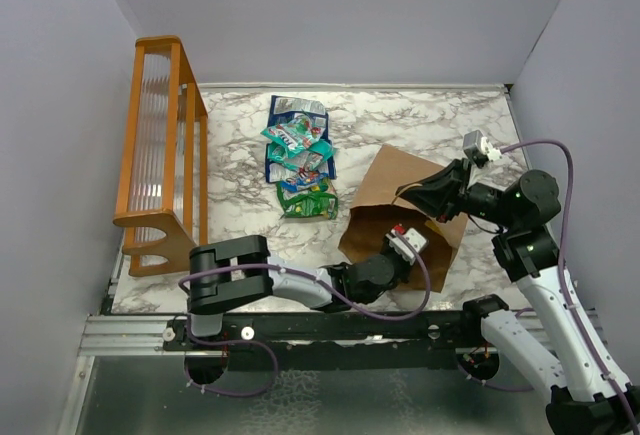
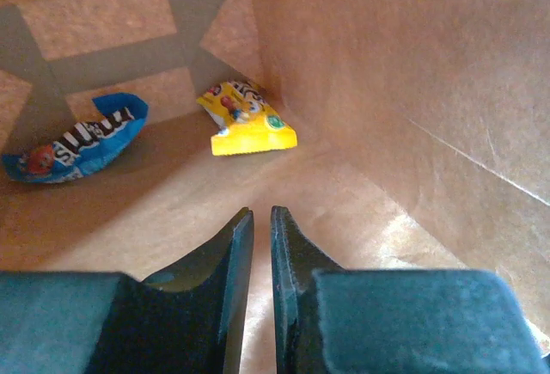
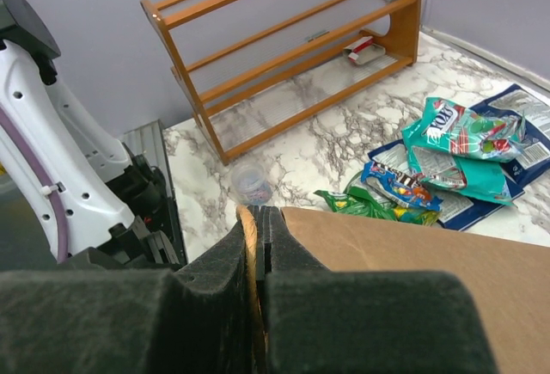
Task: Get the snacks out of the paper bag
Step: Take out the snack from the paper bag, then place the snack at the center of the board.
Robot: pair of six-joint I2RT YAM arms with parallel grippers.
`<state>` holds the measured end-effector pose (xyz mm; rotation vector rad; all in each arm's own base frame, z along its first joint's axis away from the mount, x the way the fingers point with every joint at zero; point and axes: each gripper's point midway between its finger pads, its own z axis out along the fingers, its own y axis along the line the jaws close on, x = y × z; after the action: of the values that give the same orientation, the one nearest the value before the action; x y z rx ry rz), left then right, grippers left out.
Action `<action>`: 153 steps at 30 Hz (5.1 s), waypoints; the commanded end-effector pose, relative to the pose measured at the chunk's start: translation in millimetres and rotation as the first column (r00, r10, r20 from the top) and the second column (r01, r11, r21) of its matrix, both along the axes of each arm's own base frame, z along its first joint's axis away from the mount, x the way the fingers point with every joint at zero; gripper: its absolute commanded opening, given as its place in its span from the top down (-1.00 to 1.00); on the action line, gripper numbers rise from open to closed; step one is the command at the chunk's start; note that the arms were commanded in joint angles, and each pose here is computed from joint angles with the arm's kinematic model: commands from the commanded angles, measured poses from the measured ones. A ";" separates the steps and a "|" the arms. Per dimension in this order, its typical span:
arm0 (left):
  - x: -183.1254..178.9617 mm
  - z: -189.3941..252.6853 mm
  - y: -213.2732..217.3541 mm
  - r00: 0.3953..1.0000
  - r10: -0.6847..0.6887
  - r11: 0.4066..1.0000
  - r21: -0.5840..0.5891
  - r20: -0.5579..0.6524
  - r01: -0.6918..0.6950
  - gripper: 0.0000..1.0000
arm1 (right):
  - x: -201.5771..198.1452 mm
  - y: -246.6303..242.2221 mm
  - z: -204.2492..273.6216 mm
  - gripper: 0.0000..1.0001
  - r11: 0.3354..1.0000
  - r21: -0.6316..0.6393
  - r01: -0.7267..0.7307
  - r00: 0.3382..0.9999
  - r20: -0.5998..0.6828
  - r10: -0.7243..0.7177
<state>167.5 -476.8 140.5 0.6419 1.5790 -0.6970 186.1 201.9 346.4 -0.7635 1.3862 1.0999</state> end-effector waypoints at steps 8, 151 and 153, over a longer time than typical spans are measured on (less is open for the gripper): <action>6.6 -33.0 -9.7 0.992 -0.047 0.999 0.014 -0.119 0.049 0.56 | -2.5 -2.3 21.5 0.97 1.000 0.006 0.014 0.998 0.067 -0.015; 40.1 205.1 288.0 0.840 0.526 0.844 0.040 0.134 -0.535 0.84 | 63.3 -47.7 -10.2 0.97 0.891 -0.067 0.450 0.893 -0.006 -0.451; 46.5 195.7 280.6 0.822 0.545 0.826 0.059 0.167 -0.560 0.85 | 63.7 -47.8 -9.4 0.97 0.890 -0.069 0.451 0.892 -0.003 -0.452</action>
<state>190.0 -217.3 339.4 0.4042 1.5918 -0.3682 246.9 156.3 326.2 -0.4522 1.5567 0.7181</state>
